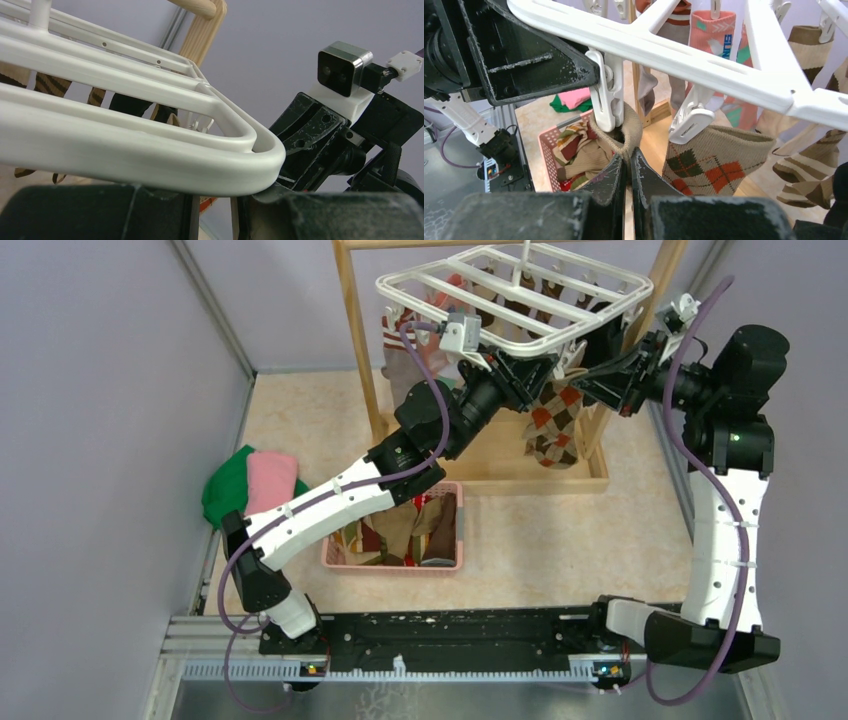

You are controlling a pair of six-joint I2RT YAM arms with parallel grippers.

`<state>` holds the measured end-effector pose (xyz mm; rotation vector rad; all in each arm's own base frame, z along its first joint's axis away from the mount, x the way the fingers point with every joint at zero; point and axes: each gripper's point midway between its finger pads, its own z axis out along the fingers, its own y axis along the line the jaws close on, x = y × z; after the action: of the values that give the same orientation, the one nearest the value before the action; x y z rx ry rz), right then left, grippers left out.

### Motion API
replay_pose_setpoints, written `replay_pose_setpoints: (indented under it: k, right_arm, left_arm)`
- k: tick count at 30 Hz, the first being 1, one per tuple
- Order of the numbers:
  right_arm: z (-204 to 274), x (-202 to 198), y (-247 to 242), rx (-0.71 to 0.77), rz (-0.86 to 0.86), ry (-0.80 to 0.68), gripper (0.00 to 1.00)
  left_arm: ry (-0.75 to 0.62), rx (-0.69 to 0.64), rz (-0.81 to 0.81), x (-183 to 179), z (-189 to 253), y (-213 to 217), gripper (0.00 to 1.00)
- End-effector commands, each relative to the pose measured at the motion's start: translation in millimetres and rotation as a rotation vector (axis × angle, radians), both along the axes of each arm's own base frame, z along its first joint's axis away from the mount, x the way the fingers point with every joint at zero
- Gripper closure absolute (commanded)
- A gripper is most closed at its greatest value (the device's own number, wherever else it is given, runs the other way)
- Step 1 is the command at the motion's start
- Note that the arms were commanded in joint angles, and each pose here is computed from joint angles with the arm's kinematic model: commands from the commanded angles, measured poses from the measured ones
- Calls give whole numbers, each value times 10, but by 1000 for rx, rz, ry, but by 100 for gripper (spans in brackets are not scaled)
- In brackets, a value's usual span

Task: Clip the socks to the hanger
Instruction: Clamp the sock onto the hanger.

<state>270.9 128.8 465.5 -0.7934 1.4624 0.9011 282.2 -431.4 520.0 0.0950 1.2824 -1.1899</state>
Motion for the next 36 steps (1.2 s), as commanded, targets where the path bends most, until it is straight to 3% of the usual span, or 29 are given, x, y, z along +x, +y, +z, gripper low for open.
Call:
replay_pose_setpoints:
  k: [1, 13, 25, 36]
  right_arm:
    - [183, -105, -13, 17, 24, -60, 100]
    - [301, -230, 52, 47, 103, -58, 100]
    - [403, -185, 36, 60, 72, -66, 100]
    - [-61, -357, -19, -152, 56, -228, 100]
  left_arm:
    - [-27, -42, 16, -2, 179, 176, 100]
    - [-47, -37, 11, -6, 188, 163, 100]
    - [-61, -33, 3, -14, 197, 140, 100]
    - [-68, -28, -4, -14, 192, 115, 100]
